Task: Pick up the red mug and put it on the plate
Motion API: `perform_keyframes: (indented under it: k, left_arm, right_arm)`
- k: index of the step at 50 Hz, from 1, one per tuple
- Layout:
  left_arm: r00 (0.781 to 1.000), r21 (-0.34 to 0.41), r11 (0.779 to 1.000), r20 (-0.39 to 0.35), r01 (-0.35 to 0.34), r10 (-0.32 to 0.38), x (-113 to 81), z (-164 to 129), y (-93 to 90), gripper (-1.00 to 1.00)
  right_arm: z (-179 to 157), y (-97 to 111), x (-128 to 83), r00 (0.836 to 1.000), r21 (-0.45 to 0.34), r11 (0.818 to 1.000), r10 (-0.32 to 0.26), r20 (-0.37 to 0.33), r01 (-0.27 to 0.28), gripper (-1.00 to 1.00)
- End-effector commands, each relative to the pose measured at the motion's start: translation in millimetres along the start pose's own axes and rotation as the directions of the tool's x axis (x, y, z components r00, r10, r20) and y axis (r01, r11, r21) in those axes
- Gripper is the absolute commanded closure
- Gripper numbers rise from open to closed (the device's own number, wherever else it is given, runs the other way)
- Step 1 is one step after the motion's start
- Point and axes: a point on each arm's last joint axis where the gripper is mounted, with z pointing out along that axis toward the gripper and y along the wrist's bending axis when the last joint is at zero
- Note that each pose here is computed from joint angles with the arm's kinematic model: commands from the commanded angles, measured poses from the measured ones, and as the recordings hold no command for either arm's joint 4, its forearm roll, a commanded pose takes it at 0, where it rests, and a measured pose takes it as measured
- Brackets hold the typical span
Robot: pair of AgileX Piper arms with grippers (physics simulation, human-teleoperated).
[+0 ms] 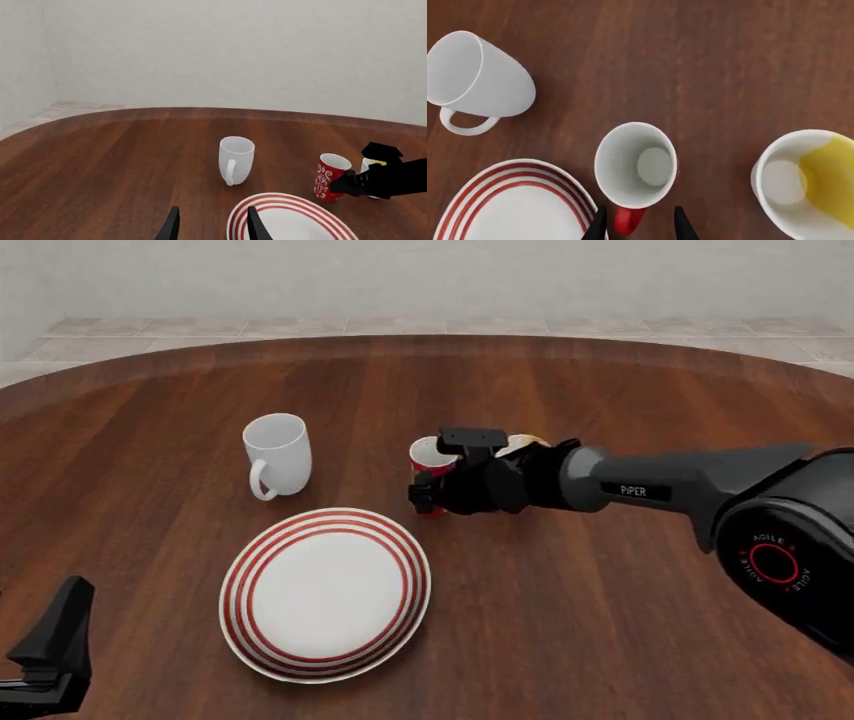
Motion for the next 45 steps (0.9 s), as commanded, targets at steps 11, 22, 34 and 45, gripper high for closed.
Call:
perform_keyframes:
  k: [11,22,34,45]
  left_arm:
    - [1.0,0.0,1.0,0.0,0.003,-0.003,-0.3,0,0.0,-1.0]
    - [1.0,0.0,1.0,0.0,0.005,-0.005,-2.2,0,-0.1,-1.0]
    - [1.0,0.001,1.0,0.001,0.002,-0.002,-0.7,0,-0.1,-1.0]
    - [1.0,0.003,1.0,0.0,-0.002,0.002,-1.1,0,-0.2,-1.0]
  right_arm:
    - [-1,1,4,1.0,0.001,1.0,0.013,-0.013,-0.013,1.0]
    - [-8,12,-2,1.0,-0.018,1.0,-0.026,0.004,0.026,1.0]
    - [-52,32,-23,0.99,-0.061,0.991,-0.114,0.085,0.119,1.0]
    - [-96,41,-32,0.97,-0.077,0.975,-0.194,0.15,0.207,1.0]
